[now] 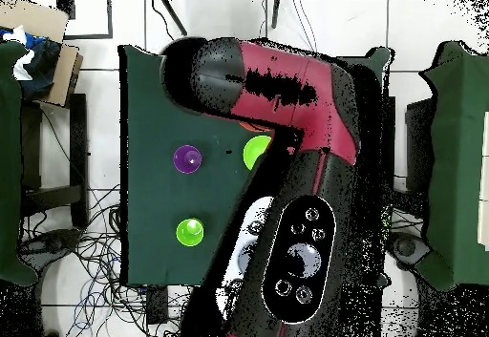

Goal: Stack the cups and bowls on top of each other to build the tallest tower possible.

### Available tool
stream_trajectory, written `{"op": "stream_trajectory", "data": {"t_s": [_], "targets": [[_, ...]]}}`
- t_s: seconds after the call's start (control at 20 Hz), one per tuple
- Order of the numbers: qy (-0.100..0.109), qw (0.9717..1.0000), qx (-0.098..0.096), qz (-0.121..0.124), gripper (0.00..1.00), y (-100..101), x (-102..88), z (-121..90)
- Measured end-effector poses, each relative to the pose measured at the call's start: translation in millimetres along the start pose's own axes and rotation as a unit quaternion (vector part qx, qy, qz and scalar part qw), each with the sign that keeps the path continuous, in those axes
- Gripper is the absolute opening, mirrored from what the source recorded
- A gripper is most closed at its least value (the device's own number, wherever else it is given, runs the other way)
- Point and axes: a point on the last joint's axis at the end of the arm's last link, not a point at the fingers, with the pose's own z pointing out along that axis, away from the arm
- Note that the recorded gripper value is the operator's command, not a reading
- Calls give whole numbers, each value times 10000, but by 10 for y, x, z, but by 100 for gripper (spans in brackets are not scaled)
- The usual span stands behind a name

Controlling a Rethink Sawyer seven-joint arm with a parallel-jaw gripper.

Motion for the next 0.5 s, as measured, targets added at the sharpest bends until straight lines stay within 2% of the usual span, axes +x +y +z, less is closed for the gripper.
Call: {"op": "stream_trajectory", "data": {"t_s": [0.15, 0.5], "targets": [[5, 10000, -9, 19, 0, -42, -7, 34], [-133, 9999, -83, 1, 0, -137, -74, 118]]}}
